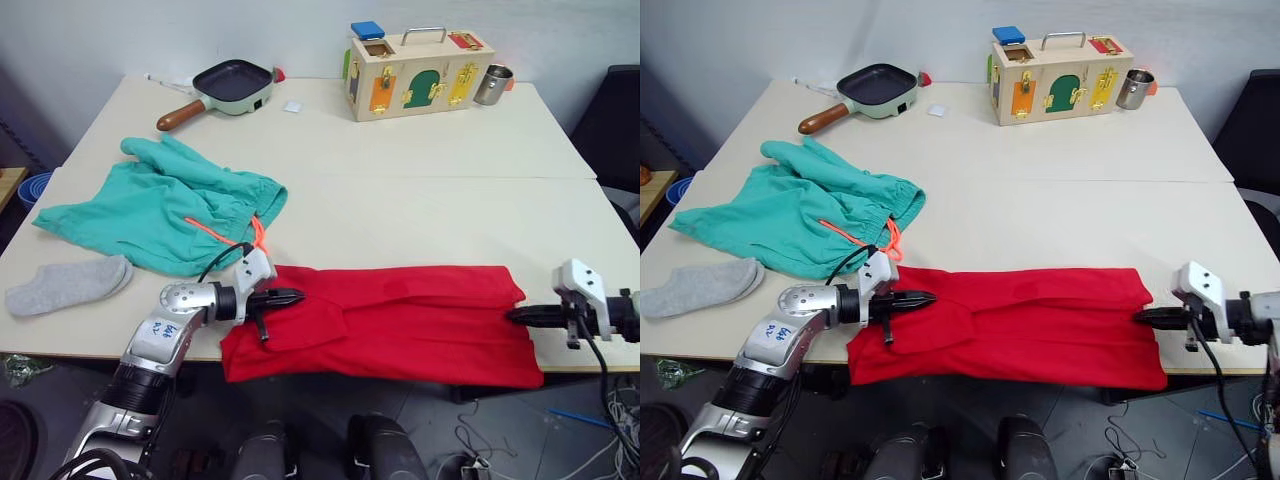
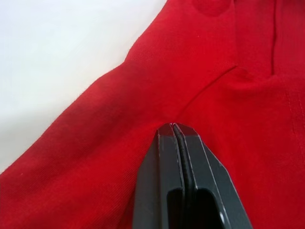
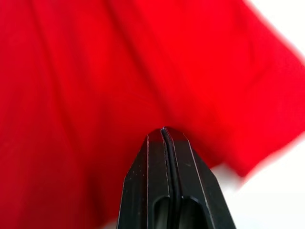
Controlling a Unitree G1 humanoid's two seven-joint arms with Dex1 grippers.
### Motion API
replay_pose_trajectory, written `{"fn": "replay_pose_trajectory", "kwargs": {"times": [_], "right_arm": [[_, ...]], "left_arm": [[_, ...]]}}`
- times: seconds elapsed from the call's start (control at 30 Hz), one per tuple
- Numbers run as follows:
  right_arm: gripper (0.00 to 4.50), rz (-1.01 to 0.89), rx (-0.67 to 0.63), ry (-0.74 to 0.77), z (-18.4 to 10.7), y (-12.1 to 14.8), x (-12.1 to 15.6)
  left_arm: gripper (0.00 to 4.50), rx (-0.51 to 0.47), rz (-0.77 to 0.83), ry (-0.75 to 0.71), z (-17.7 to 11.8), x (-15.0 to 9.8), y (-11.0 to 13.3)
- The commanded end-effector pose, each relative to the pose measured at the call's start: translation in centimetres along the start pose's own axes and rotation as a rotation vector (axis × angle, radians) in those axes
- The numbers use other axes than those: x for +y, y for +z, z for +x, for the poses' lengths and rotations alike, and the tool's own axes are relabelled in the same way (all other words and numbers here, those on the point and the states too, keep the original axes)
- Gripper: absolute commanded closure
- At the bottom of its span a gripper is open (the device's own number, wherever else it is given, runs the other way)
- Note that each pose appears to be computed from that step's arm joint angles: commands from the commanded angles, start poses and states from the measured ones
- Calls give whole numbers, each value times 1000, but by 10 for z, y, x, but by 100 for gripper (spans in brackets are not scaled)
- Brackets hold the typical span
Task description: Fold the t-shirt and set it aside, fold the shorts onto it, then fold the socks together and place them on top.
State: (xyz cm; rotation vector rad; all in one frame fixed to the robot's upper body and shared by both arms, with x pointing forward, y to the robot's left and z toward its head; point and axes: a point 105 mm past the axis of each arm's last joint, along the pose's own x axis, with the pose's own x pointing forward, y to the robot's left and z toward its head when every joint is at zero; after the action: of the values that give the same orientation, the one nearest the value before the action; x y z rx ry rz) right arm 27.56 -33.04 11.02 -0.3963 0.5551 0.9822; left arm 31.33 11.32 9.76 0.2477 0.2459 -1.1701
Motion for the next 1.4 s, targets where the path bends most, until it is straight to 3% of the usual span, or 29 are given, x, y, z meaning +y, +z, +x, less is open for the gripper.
{"fn": "replay_pose_trajectory", "kwargs": {"times": [0.03, 0.2, 0.3, 0.47, 0.67, 0.77, 0.97, 1.2, 1.4], "right_arm": [[450, -29, -65, -5, -16, 20, 1], [450, -41, -195, -50, -9, 49, -6], [450, -105, -272, -10, 18, 69, 5], [450, -206, -506, -50, 68, 105, 37], [450, -175, -579, -73, 120, 108, 81], [450, -160, -571, -124, 137, 106, 88], [450, -69, -569, -315, 141, 100, 61], [450, -27, -619, -288, 129, 102, 55], [450, -22, -505, -406, 127, 82, 35]], "left_arm": [[449, -28, 34, 9, -9, 3, 9], [449, -76, 59, -5, -12, 3, 18], [449, -109, 73, -3, -11, 4, 26], [449, -148, 52, 15, -4, 1, 31], [449, -171, -4, 90, 6, 0, 30], [449, -179, -35, 125, 10, 1, 30], [449, -113, -88, 266, 10, 16, 11], [449, -91, -109, 376, 3, 33, 4], [449, -99, -126, 451, -3, 45, 1]]}}
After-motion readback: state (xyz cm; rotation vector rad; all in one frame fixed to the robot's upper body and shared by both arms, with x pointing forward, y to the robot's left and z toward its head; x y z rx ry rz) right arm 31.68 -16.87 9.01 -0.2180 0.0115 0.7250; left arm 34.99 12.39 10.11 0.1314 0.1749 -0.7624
